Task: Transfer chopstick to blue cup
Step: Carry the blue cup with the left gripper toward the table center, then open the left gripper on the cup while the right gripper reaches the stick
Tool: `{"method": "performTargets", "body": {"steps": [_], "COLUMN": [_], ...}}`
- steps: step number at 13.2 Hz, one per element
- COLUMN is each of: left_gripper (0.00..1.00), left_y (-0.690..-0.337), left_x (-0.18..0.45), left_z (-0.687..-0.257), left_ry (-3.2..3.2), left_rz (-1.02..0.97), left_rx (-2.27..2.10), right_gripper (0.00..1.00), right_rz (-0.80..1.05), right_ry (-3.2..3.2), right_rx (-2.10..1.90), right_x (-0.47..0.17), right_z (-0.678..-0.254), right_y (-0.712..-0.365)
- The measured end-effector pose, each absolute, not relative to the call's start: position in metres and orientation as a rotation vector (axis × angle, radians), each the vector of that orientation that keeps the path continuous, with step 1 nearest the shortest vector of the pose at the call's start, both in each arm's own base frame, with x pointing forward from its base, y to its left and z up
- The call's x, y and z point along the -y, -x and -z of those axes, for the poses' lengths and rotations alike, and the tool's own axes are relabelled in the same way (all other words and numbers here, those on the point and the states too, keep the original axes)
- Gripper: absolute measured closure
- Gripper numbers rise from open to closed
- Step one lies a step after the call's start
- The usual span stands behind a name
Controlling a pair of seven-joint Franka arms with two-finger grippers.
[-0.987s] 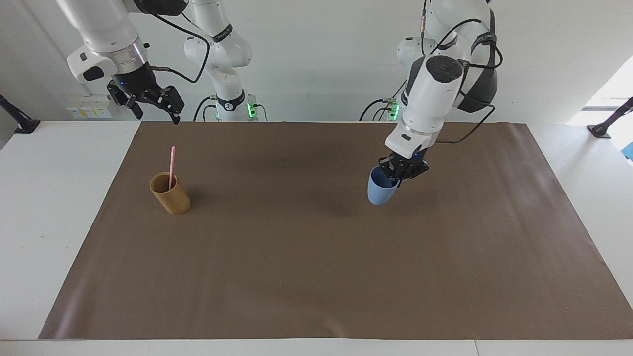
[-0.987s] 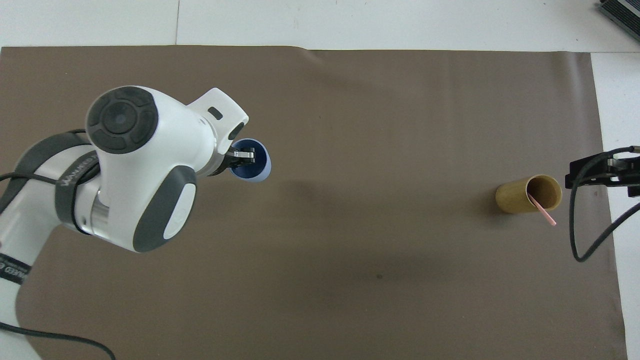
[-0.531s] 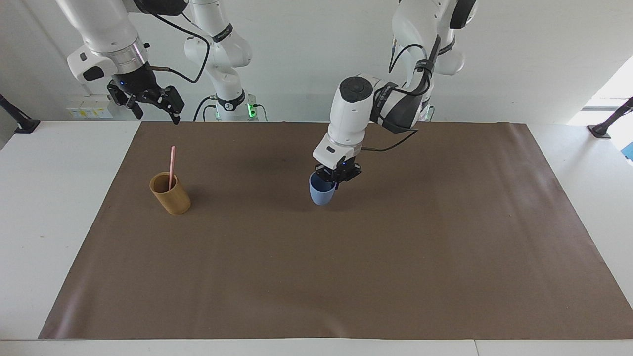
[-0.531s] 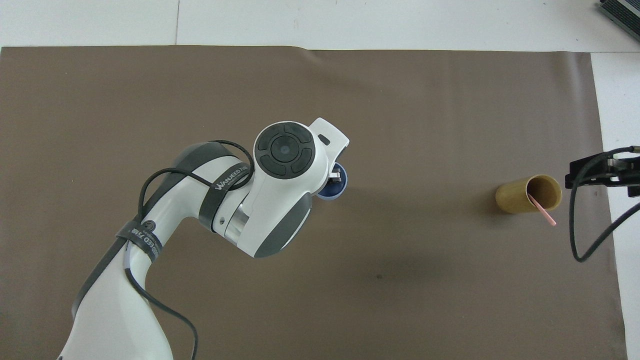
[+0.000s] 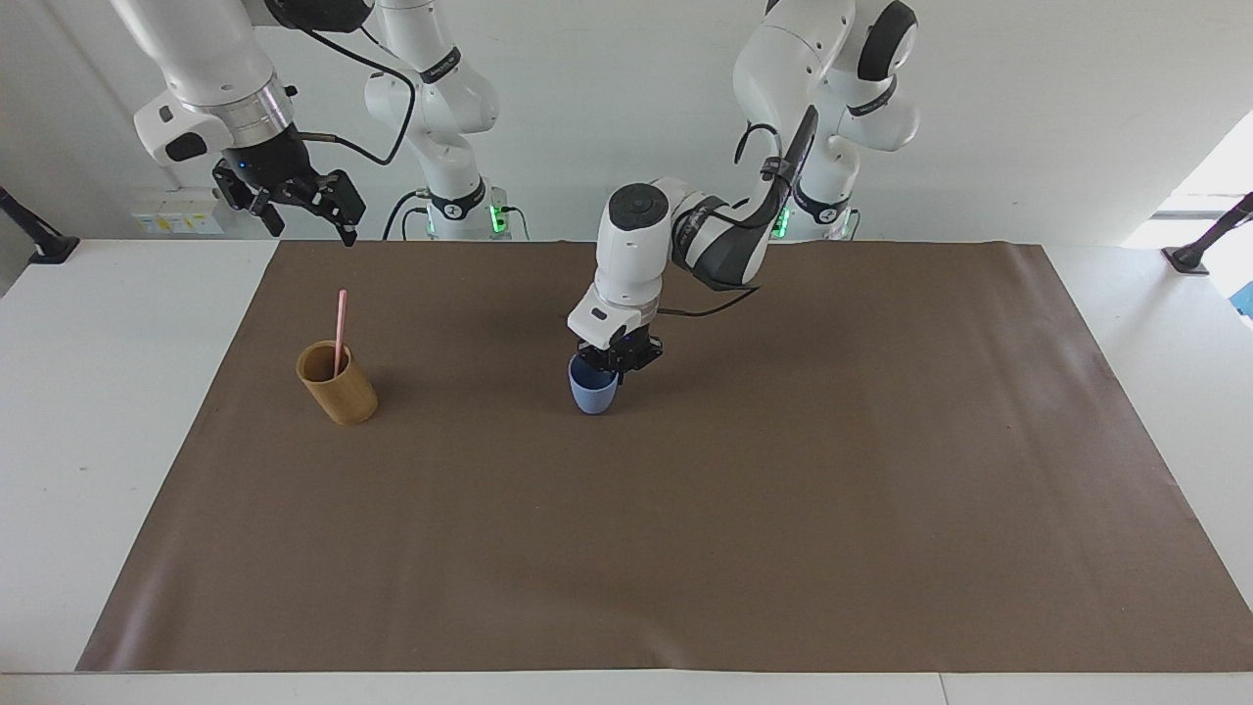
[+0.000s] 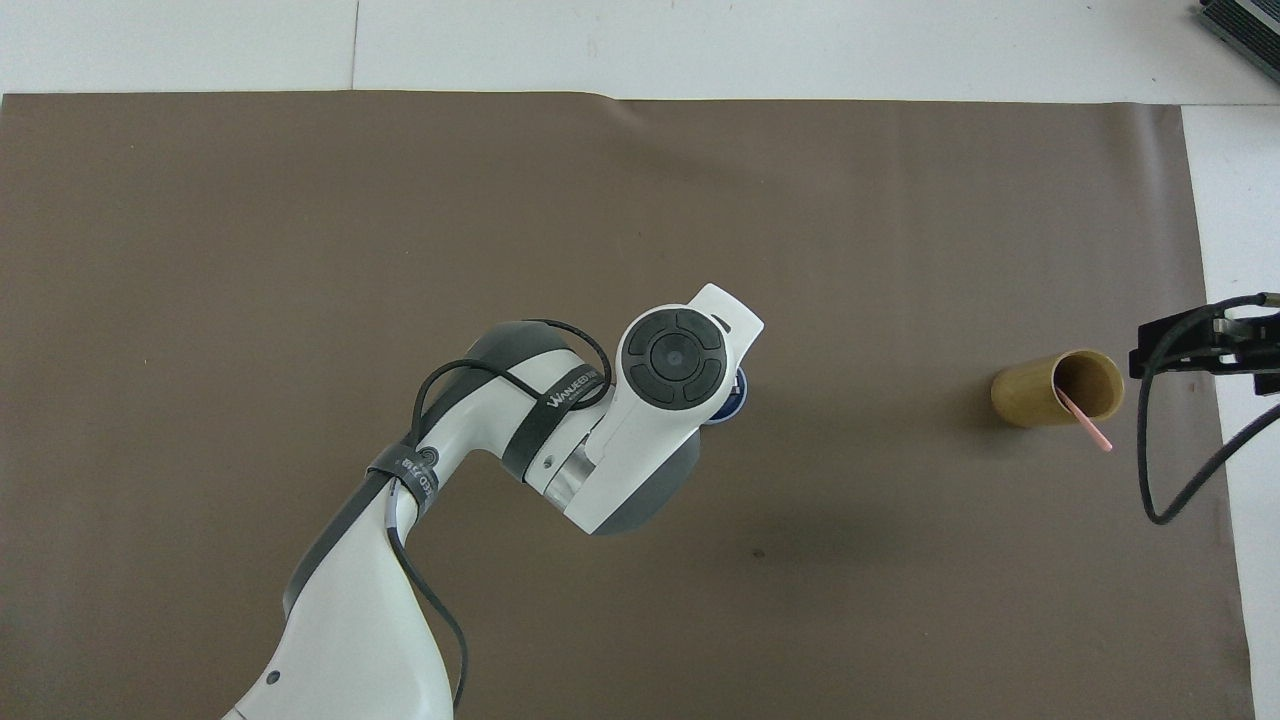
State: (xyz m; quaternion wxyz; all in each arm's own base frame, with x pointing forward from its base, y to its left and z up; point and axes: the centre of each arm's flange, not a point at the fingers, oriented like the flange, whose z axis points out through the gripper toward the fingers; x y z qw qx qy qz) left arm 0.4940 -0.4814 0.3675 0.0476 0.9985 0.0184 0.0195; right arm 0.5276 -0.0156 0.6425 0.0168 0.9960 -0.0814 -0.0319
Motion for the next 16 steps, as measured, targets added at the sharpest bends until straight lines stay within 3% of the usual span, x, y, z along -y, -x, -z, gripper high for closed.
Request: {"method": "performTargets", "body": {"steps": [6,7,9,14,16], "left_gripper": [0.95,0.89,0.66,0.03,0.0], "left_y": [-0.498,-0.498,-0.498,-0.504,-0.514], "left_x": [0.482,0.483,0.482,0.477,0.454], "left_z": [-0.369,-0.367,-0.366,-0.376,-0.406], "left_ry": [-3.01,-3.011,-3.012,-3.007,-3.023], "left_rz": [-0.088,-0.086,-0.084,-0.098,-0.104], "left_rx": [-0.22,-0.228,-0.235,-0.249,-0.247], "right_gripper": [0.0,0.0,0.0,0.0,0.0], "right_rz": [0.098,0.091,0.042,-0.016,-0.002], "right_ry": [-3.094,-3.094,-3.094,-3.085,-3.084], "right_rx": [0.253,0.253,0.251,0.271,0.27], "right_x": [0.015,0.015,0.015,0.023,0.027], "right_z": [-0.642,-0.641,-0.637,-0.575,-0.541], "right_y": [-0.524,-0.524,-0.524,-0.511,-0.505]}}
